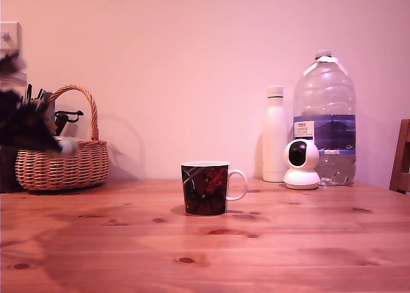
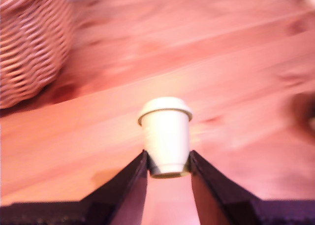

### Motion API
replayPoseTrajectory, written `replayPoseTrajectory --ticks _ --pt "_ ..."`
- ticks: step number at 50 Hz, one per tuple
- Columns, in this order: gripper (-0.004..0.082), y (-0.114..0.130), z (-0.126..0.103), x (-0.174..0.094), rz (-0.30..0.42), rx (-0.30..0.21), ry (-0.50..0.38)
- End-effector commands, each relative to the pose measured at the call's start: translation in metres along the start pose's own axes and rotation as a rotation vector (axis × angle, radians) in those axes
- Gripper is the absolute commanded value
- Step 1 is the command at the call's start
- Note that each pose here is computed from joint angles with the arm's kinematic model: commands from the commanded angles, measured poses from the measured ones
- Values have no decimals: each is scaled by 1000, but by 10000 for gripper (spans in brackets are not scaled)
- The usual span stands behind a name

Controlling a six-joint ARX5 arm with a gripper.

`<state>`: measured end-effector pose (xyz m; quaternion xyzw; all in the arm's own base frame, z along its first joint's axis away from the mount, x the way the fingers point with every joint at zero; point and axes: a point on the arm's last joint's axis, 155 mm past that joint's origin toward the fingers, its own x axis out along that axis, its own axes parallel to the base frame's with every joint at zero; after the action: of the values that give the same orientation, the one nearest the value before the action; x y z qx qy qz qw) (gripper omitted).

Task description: Pick up the coffee capsules from the table one by one and drop them inside the nearest coffee cup

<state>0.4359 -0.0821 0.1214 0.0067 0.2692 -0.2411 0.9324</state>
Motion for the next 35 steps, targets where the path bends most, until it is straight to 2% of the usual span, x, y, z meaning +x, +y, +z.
replayPoseTrajectory --ticks 1,9,15,23,35 --pt "127 -15 6 -10 -15 16 -13" --pt "127 -52 30 -31 -49 74 -57" --pt "127 -81 43 -43 -94 91 -84" --pt "127 -115 41 -51 -145 124 -66" --pt "127 -147 44 -58 -191 170 -77"
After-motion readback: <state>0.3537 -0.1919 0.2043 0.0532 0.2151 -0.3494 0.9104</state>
